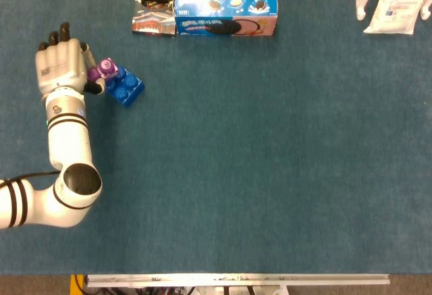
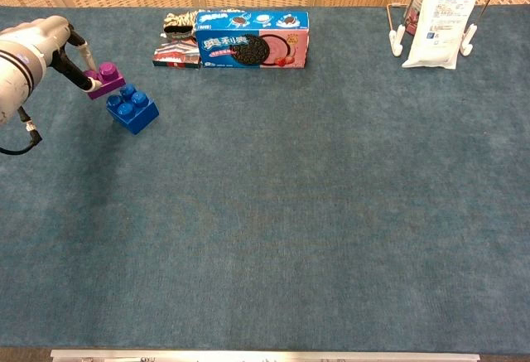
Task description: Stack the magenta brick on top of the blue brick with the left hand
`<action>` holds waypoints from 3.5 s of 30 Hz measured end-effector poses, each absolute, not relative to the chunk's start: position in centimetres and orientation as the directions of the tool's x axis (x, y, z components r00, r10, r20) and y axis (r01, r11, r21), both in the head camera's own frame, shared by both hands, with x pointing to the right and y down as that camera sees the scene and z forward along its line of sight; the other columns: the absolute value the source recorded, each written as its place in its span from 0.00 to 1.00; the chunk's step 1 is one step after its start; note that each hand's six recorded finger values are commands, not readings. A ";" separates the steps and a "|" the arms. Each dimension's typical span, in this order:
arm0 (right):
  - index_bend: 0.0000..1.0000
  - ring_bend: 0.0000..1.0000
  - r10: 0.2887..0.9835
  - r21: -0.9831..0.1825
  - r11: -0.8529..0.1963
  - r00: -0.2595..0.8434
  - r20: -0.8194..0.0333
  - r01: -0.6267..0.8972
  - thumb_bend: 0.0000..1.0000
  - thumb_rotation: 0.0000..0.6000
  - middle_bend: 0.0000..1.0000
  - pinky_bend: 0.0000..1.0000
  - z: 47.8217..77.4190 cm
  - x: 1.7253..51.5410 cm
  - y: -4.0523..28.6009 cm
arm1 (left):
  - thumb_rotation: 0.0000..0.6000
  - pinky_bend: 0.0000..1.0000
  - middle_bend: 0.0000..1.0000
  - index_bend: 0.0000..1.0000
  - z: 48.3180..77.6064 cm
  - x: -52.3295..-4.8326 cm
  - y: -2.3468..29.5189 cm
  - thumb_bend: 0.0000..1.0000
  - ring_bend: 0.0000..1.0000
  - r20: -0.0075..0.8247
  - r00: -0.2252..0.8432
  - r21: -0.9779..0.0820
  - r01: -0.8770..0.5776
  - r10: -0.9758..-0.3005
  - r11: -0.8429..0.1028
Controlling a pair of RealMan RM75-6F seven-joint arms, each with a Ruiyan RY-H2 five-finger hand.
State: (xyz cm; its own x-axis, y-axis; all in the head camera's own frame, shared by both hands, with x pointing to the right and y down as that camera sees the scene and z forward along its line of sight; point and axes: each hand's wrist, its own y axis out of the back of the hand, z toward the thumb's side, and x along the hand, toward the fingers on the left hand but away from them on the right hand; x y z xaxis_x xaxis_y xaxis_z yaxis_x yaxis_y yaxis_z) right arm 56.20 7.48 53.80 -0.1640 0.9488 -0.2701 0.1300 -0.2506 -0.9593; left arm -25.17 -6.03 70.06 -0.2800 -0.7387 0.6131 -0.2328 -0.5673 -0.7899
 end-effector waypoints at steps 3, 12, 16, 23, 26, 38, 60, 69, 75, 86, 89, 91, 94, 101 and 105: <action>0.18 0.17 0.949 -0.959 -0.252 -0.162 -0.271 0.130 0.00 1.00 0.24 0.31 53.8 56.2 7.5 | 1.00 0.10 0.00 0.57 70.0 -24.6 -6.0 0.34 0.00 0.631 -0.277 -0.772 -0.307 -0.724 -0.556; 0.18 0.17 0.948 -0.958 -0.260 -0.158 -0.277 0.125 0.00 1.00 0.24 0.31 54.0 56.0 7.4 | 1.00 0.10 0.00 0.58 70.1 -24.0 -5.8 0.34 0.00 0.631 -0.273 -0.769 -0.339 -0.726 -0.542; 0.18 0.17 0.948 -0.958 -0.259 -0.159 -0.277 0.125 0.00 1.00 0.24 0.31 54.0 56.0 7.4 | 1.00 0.10 0.00 0.58 70.3 -24.2 -5.7 0.34 0.00 0.634 -0.278 -0.769 -0.332 -0.722 -0.547; 0.18 0.17 0.948 -0.958 -0.257 -0.160 -0.276 0.127 0.00 1.00 0.24 0.31 54.0 56.0 7.4 | 1.00 0.10 0.00 0.58 70.9 -24.3 -5.6 0.34 0.00 0.644 -0.281 -0.761 -0.328 -0.711 -0.560; 0.18 0.17 0.948 -0.958 -0.255 -0.161 -0.274 0.128 0.00 1.00 0.24 0.31 53.9 56.1 7.5 | 1.00 0.10 0.00 0.59 71.2 -24.5 -5.7 0.34 0.00 0.646 -0.290 -0.761 -0.322 -0.706 -0.564; 0.18 0.17 0.948 -0.958 -0.257 -0.159 -0.276 0.127 0.00 1.00 0.24 0.31 54.0 56.1 7.5 | 1.00 0.10 0.00 0.59 71.8 -24.6 -5.8 0.34 0.00 0.652 -0.308 -0.757 -0.316 -0.693 -0.572; 0.18 0.17 0.948 -0.957 -0.258 -0.159 -0.277 0.129 0.00 1.00 0.24 0.31 53.9 56.1 7.5 | 1.00 0.10 0.00 0.60 72.6 -23.8 -5.7 0.34 0.00 0.666 -0.296 -0.745 -0.318 -0.685 -0.587; 0.18 0.17 0.947 -0.957 -0.259 -0.161 -0.278 0.128 0.00 1.00 0.24 0.31 54.0 56.1 7.5 | 1.00 0.10 0.00 0.60 72.6 -23.6 -5.7 0.34 0.00 0.677 -0.298 -0.736 -0.288 -0.673 -0.613; 0.18 0.17 0.947 -0.957 -0.259 -0.161 -0.278 0.129 0.00 1.00 0.24 0.30 54.0 56.1 7.5 | 1.00 0.10 0.00 0.60 72.5 -23.2 -5.7 0.34 0.00 0.683 -0.292 -0.730 -0.268 -0.669 -0.629; 0.18 0.17 0.947 -0.957 -0.258 -0.162 -0.277 0.129 0.00 1.00 0.24 0.31 53.9 56.2 7.5 | 1.00 0.10 0.00 0.61 72.7 -22.7 -5.7 0.34 0.00 0.692 -0.285 -0.721 -0.240 -0.663 -0.649; 0.18 0.17 0.947 -0.958 -0.258 -0.163 -0.277 0.129 0.00 1.00 0.24 0.31 53.9 56.2 7.5 | 1.00 0.10 0.00 0.61 72.6 -22.5 -5.9 0.34 0.00 0.685 -0.281 -0.728 -0.238 -0.672 -0.643; 0.18 0.17 0.947 -0.957 -0.258 -0.163 -0.278 0.129 0.00 1.00 0.24 0.31 53.9 56.2 7.5 | 1.00 0.10 0.00 0.61 72.6 -22.5 -5.9 0.34 0.00 0.683 -0.280 -0.730 -0.237 -0.675 -0.641; 0.18 0.17 0.947 -0.957 -0.258 -0.163 -0.277 0.129 0.00 1.00 0.24 0.31 53.9 56.2 7.5 | 1.00 0.10 0.00 0.61 72.6 -22.4 -5.8 0.34 0.00 0.683 -0.278 -0.730 -0.231 -0.675 -0.643; 0.18 0.17 0.947 -0.958 -0.257 -0.164 -0.277 0.130 0.00 1.00 0.24 0.31 53.9 56.2 7.5 | 1.00 0.10 0.00 0.61 72.7 -22.2 -5.7 0.34 0.00 0.687 -0.276 -0.726 -0.209 -0.672 -0.655; 0.18 0.17 0.947 -0.957 -0.258 -0.164 -0.277 0.130 0.00 1.00 0.24 0.31 53.9 56.2 7.5 | 1.00 0.10 0.00 0.61 72.9 -22.0 -5.6 0.34 0.00 0.692 -0.272 -0.720 -0.190 -0.669 -0.667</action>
